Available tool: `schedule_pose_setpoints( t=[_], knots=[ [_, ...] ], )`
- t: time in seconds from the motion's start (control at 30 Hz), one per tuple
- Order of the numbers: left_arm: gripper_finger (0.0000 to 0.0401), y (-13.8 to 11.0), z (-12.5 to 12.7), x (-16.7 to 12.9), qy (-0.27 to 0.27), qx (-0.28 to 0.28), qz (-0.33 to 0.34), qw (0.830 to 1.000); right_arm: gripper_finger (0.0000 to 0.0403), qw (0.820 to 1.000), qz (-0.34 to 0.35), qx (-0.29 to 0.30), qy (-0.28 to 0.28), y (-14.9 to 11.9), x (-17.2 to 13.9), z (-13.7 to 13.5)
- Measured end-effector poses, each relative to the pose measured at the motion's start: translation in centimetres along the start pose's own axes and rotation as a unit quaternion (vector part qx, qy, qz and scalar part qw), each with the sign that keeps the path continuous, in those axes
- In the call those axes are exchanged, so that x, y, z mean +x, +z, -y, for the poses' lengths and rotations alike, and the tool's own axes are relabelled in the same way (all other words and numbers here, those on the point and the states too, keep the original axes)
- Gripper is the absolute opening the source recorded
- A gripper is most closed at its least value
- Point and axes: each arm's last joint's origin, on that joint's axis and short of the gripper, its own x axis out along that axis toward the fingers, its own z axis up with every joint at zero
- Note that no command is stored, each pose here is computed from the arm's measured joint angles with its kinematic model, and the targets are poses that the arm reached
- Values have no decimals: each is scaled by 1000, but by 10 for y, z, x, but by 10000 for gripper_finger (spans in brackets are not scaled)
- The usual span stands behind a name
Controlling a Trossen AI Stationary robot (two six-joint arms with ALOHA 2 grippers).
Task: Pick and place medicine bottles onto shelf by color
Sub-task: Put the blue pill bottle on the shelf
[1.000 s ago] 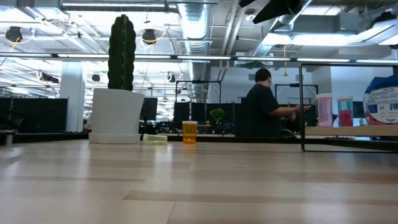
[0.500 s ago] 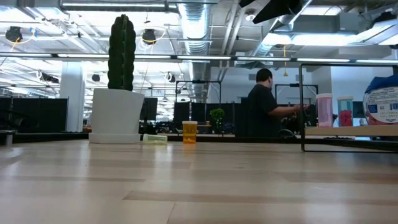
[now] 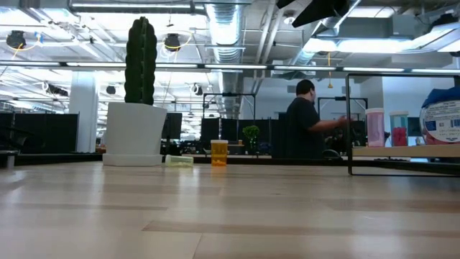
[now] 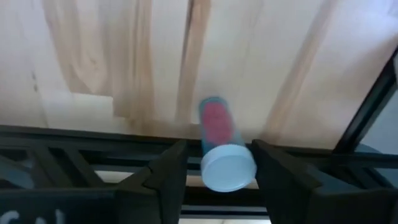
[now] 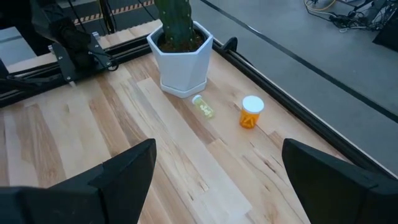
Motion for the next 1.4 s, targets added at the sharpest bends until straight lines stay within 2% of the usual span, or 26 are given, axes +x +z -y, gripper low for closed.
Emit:
schedule_pose_setpoints(
  t=[0.57, 0.9, 1.07, 1.23, 1.4],
  knots=[
    [158, 0, 3, 0, -17, 1, -4, 1000, 368, 1000, 0, -4, 0, 0, 0, 0],
    [91, 1, 3, 0, -17, 8, -3, 1000, 368, 1000, 0, -4, 0, 0, 0, 0],
    [86, 3, 2, -1, -18, 2, -2, 1000, 368, 1000, -1, -5, -1, 0, 0, 0],
    [94, 16, -3, -4, -12, -16, 9, 1000, 368, 1000, -4, -8, -2, -1, 0, 0],
    [92, 46, -15, -11, -22, -29, 23, 999, 368, 1000, -3, -21, 2, 0, -2, 1]
  ],
)
